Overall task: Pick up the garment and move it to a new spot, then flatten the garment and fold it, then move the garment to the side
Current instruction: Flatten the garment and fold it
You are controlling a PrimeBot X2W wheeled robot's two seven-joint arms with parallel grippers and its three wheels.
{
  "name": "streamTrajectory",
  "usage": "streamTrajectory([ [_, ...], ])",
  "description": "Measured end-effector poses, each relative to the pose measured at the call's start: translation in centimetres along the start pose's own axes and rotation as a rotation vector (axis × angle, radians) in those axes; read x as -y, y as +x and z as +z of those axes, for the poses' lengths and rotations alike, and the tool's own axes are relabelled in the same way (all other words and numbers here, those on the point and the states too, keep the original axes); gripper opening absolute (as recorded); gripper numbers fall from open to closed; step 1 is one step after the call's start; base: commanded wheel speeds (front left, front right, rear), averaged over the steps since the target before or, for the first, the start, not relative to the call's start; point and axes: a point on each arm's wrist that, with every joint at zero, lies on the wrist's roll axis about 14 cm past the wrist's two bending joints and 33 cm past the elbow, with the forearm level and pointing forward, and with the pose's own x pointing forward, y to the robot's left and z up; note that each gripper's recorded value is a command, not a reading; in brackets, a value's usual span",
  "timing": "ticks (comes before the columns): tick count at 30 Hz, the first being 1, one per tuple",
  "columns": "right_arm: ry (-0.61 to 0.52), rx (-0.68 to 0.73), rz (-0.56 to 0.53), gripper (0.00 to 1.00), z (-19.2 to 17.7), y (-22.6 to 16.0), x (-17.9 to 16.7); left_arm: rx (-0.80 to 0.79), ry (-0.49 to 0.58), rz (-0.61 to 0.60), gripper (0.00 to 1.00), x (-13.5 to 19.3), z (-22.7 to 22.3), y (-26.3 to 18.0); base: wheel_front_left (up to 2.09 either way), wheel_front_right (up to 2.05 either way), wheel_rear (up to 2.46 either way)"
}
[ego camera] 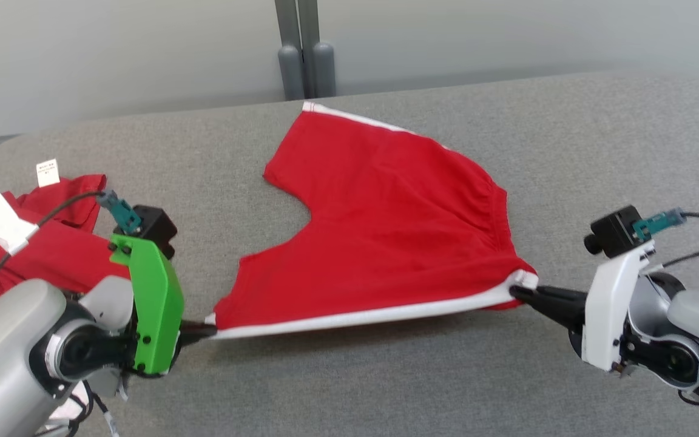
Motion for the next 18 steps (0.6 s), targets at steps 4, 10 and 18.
streamTrajectory([
  [4, 0.018, -0.042, -0.009, 0.00, -2.1, -2.7, -0.4, -0.051, -0.003, -0.028, 0.00, 2.3, -2.4, -1.3, 0.00, 0.00, 0.00],
  [10, 0.030, -0.087, 0.000, 0.00, -3.3, -4.4, -0.9, -0.100, 0.004, -0.040, 0.00, 3.3, -3.6, -1.9, 0.00, 0.00, 0.00],
  [18, 0.039, -0.057, 0.028, 0.00, -0.9, -2.4, -0.5, -0.084, -0.010, -0.021, 0.00, 1.4, -0.5, -1.5, 0.00, 0.00, 0.00],
])
